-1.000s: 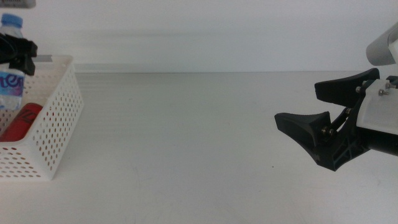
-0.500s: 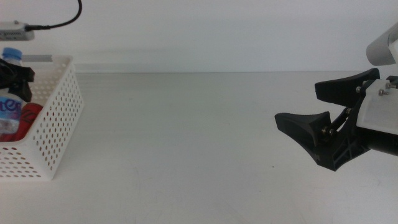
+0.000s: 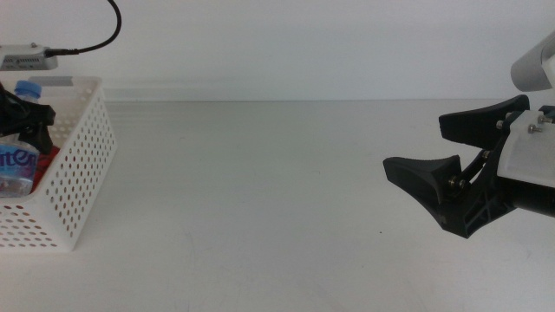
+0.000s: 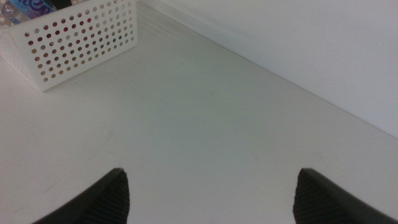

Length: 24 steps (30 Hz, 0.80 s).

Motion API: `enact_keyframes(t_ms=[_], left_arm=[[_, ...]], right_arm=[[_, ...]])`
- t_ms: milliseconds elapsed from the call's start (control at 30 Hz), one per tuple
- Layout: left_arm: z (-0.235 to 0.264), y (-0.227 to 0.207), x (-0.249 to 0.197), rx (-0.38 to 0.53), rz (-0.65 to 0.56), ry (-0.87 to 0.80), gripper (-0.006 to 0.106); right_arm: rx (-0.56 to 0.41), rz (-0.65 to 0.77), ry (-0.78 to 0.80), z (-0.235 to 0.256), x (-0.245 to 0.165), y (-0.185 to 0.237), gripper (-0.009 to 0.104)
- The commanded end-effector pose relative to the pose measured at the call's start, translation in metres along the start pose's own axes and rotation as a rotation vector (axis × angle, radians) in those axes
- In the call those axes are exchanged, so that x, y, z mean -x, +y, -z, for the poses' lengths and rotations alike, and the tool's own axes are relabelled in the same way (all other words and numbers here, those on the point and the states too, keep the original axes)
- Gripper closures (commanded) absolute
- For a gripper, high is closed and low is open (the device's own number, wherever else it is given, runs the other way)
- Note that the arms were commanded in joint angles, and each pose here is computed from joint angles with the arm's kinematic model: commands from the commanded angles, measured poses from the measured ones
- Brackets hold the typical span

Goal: Use arms to grab the bottles and put them into the dustbin to the left of the table.

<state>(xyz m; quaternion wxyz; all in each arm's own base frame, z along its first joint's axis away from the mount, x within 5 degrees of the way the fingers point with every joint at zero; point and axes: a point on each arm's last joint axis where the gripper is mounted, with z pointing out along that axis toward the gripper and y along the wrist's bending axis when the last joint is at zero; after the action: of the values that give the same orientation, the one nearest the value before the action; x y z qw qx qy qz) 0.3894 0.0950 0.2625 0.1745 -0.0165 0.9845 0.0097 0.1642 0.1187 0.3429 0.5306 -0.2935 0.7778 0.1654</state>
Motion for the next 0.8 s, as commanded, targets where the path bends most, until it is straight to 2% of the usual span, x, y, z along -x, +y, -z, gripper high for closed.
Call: enact_keyframes(t_ms=[0,167,300,400,567,767], left_arm=[[0.036,-0.002,0.01,0.014,-0.016,-0.128,0.059],[0.036,-0.002,0.01,0.02,-0.024,-0.134,0.03],[0.036,-0.001,0.011,0.021,-0.024,-0.137,0.015],[0.037,-0.001,0.011,0.021,-0.023,-0.14,0.01],[0.044,-0.004,0.01,0.005,-0.009,-0.152,0.01],[0.077,-0.013,0.007,-0.035,0.016,-0.239,0.01]], right_arm=[[-0.015,0.013,-0.099,0.007,0.014,-0.001,0.02],[-0.015,0.013,-0.099,0.007,0.014,-0.001,0.02],[-0.015,0.013,-0.099,0.007,0.014,-0.001,0.02],[-0.015,0.013,-0.099,0.007,0.014,-0.001,0.02],[-0.015,0.013,-0.099,0.007,0.014,-0.001,0.02],[-0.015,0.013,-0.099,0.007,0.014,-0.001,0.02]])
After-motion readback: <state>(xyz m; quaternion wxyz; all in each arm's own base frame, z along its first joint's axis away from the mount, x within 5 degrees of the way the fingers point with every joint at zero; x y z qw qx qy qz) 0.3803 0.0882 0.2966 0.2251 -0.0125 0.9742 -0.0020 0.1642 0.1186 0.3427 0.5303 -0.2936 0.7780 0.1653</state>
